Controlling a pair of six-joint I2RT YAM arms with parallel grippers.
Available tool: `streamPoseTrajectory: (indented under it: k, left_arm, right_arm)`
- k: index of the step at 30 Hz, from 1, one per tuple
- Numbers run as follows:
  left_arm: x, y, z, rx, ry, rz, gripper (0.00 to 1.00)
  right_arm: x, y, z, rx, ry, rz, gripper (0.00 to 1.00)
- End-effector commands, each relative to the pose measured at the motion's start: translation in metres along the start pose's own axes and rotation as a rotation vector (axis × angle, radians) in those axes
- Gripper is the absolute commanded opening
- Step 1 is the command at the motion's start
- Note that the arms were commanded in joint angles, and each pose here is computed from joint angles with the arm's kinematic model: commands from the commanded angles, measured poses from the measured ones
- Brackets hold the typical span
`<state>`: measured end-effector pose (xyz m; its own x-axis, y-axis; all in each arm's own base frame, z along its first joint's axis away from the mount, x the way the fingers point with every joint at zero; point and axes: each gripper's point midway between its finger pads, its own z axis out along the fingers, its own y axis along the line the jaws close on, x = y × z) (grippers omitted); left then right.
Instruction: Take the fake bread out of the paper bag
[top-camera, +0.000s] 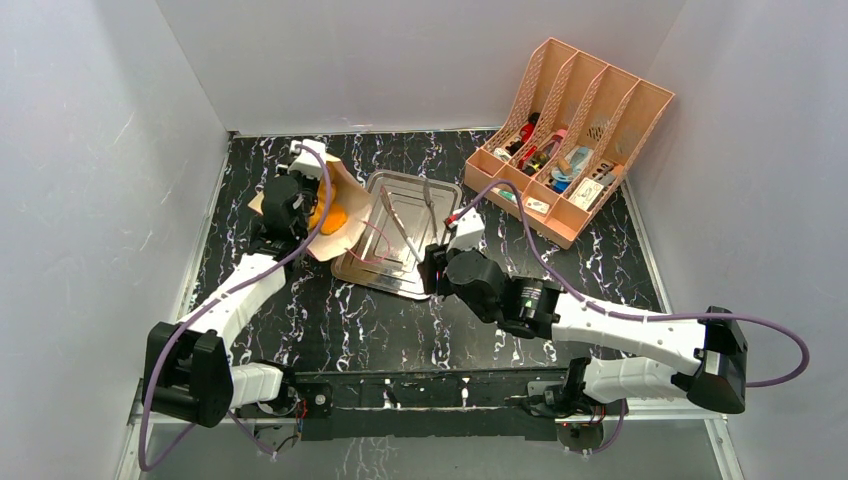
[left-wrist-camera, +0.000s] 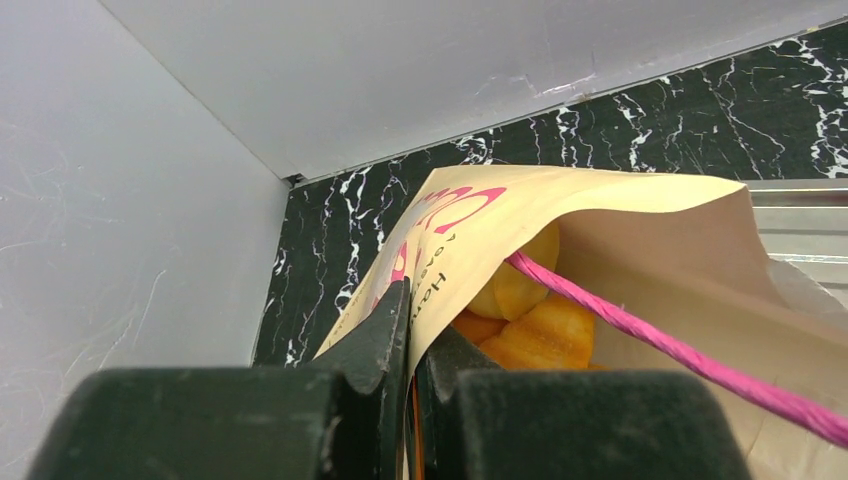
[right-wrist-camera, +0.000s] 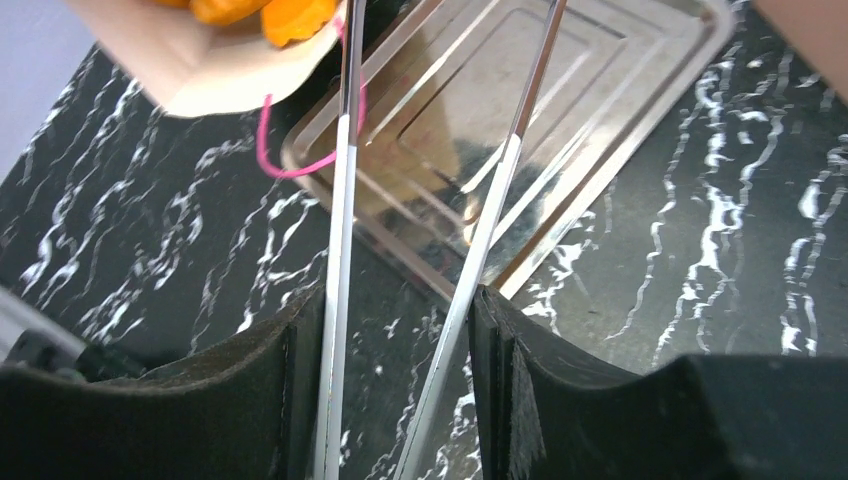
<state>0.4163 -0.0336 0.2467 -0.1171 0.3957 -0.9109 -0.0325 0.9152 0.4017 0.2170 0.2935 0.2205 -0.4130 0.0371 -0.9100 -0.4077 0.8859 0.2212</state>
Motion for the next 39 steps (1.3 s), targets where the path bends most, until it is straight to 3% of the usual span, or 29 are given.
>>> streamPoseTrajectory:
  k: [1, 21, 30, 39]
  left_arm:
    - [-0.003, -0.008, 0.0, 0.014, -0.005, 0.003, 0.0]
    - [-0.01, -0.033, 0.001, 0.047, -0.007, 0.017, 0.0]
    - [-0.016, -0.035, -0.01, 0.057, -0.021, -0.004, 0.0]
    - [-0.014, -0.036, -0.019, 0.066, -0.019, -0.028, 0.0]
  right_arm:
    - [-0.044, 0.047, -0.022, -0.211, -0.043, 0.078, 0.36]
    - [-0.01, 0.089, -0.03, -0.397, 0.073, 0.188, 0.36]
    - [0.018, 0.104, 0.012, -0.351, 0.1, 0.236, 0.35]
    - [0.013, 0.102, 0.058, -0.369, 0.1, 0.381, 0.35]
